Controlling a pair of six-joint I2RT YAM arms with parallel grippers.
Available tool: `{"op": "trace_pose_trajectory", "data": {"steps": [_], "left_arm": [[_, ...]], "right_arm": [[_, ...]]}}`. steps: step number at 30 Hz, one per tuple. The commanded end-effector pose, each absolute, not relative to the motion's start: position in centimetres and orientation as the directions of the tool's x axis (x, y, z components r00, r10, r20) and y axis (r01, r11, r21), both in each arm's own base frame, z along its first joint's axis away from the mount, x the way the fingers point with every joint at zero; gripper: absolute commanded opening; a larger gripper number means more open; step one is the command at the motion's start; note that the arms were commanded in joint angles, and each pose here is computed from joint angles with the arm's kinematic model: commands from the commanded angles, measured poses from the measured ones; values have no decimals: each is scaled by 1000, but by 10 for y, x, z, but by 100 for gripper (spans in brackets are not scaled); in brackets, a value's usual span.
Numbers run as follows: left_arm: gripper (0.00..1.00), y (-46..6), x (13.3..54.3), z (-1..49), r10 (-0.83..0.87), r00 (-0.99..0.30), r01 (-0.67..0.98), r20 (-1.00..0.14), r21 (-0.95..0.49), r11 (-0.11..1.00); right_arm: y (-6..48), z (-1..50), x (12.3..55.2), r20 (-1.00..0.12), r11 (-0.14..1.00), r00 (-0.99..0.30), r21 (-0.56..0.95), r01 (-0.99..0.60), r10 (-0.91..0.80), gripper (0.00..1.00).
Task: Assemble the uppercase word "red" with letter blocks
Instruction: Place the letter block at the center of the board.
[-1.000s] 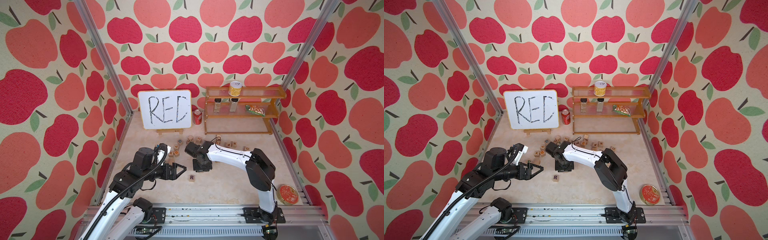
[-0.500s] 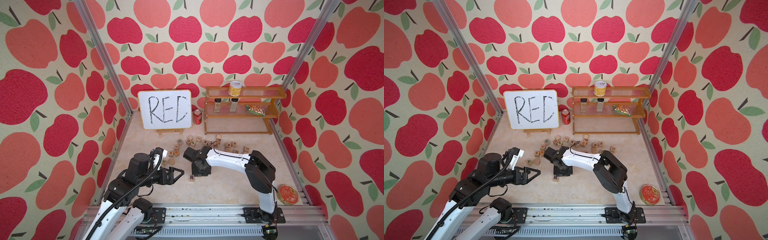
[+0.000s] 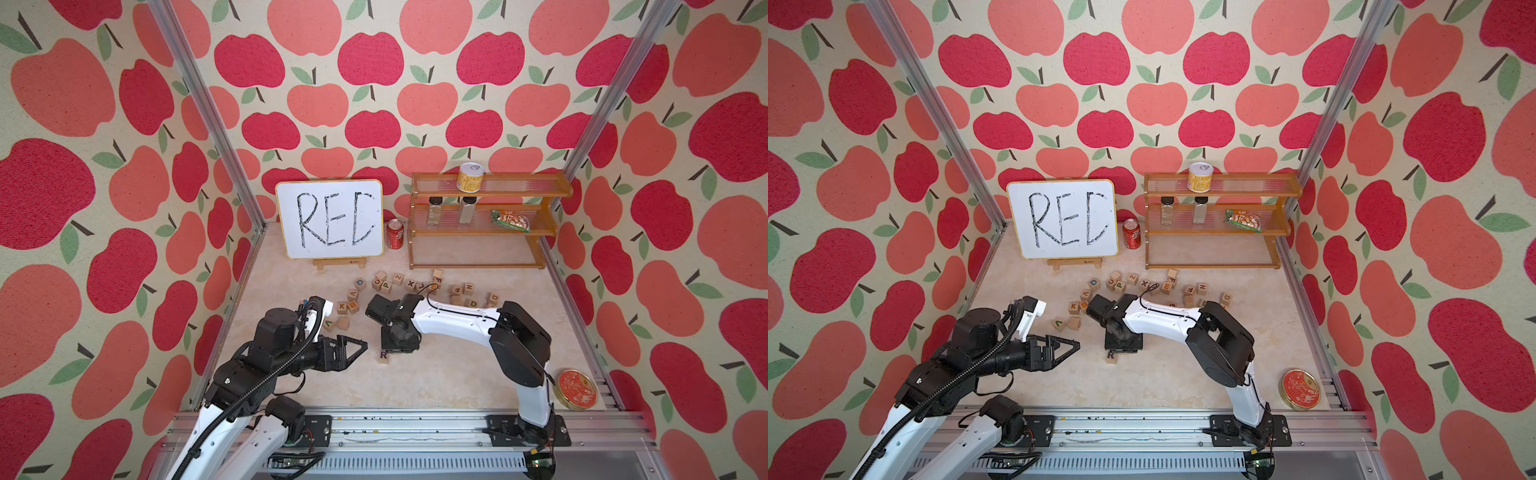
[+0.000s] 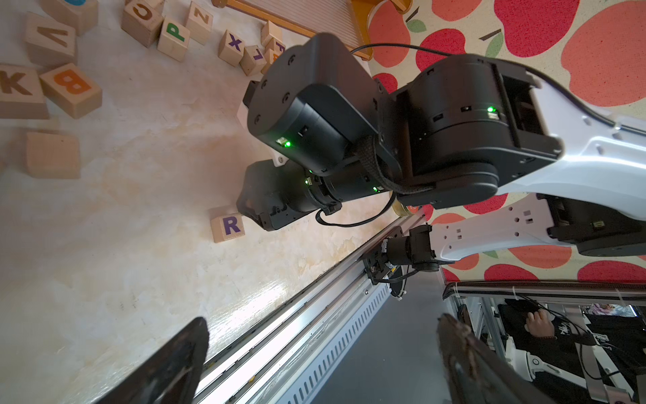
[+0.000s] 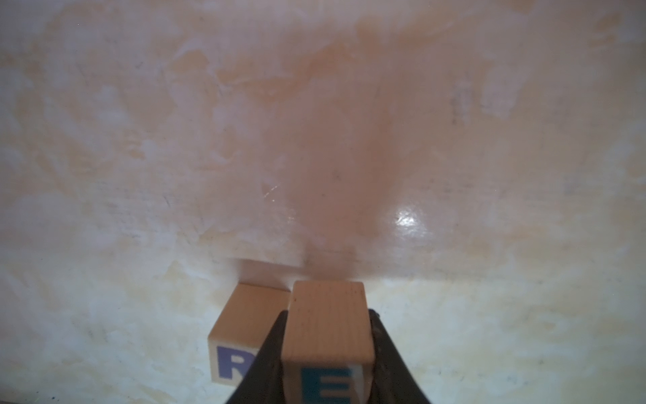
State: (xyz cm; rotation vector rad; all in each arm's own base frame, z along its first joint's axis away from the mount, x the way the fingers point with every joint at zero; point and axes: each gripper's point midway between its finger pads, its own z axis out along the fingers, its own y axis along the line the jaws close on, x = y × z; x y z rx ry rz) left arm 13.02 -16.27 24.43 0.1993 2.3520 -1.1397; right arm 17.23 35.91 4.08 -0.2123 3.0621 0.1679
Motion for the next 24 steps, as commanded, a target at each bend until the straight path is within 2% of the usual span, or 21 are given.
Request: {"op": "trace_pose_trajectory", "data": {"steps": [1,24], "left_arm": [[99,-162,125,239,-82,-870,331,-486,-699,634],[99,-162,125,238,-85,-867,333,-491,-697,635]], "right_arm": [[357,35,166,-51,986,-990,96,-134,-130,12],[339,29,158,-39,991,-992,46,-124,-122,12]]}}
